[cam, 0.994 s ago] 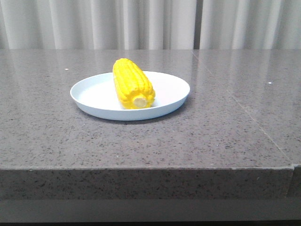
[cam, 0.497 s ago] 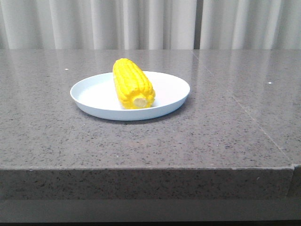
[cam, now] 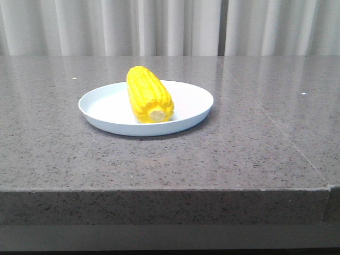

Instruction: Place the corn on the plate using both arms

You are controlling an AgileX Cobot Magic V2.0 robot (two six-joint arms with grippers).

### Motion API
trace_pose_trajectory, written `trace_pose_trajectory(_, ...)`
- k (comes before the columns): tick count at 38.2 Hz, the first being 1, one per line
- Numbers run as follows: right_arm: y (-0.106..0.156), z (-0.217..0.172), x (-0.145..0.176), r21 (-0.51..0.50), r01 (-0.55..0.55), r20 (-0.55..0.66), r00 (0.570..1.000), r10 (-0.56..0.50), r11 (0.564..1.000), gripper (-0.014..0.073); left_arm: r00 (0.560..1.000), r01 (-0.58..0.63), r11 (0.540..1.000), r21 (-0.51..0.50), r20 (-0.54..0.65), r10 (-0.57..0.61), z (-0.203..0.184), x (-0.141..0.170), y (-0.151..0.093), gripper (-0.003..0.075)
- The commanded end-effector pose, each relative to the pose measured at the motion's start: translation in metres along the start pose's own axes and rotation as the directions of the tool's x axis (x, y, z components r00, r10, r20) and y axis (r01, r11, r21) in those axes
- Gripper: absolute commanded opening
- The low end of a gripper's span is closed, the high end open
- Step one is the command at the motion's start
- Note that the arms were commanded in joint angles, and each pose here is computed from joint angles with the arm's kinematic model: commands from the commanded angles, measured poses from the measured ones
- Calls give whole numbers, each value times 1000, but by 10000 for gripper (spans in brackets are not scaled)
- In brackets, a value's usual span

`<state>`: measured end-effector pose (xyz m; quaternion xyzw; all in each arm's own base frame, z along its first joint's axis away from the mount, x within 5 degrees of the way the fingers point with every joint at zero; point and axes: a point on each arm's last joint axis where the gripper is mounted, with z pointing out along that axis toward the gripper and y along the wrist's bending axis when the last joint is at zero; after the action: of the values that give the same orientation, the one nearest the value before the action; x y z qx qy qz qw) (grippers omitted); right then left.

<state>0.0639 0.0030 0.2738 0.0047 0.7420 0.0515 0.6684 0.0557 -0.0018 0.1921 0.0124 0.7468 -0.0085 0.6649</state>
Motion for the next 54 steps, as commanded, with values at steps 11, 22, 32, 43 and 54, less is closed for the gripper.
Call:
trace_pose_trajectory(11, -7, -5, 55, 72, -43, 134, 990, 34, 996, -71, 997, 12, 1000, -1, 78, -12, 0, -1, 0, -20)
trace_pose_trajectory(22, -9, -2, 75, 76, -73, 64, 996, 68, 994, -71, 997, 12, 1000, -1, 78, -12, 0, -1, 0, -20)
trace_pose_trajectory(32, -9, -2, 76, 76, -73, 54, 996, 69, 994, -71, 997, 12, 1000, -1, 78, -12, 0, -1, 0, -20)
trace_pose_trajectory(43, -9, -2, 76, 76, -73, 54, 996, 69, 994, -71, 997, 12, 1000, -1, 78, -12, 0, -1, 0, -20)
trace_pose_trajectory(54, -9, -2, 76, 76, -73, 54, 996, 69, 994, -71, 997, 12, 1000, -1, 78, -12, 0, -1, 0, -20)
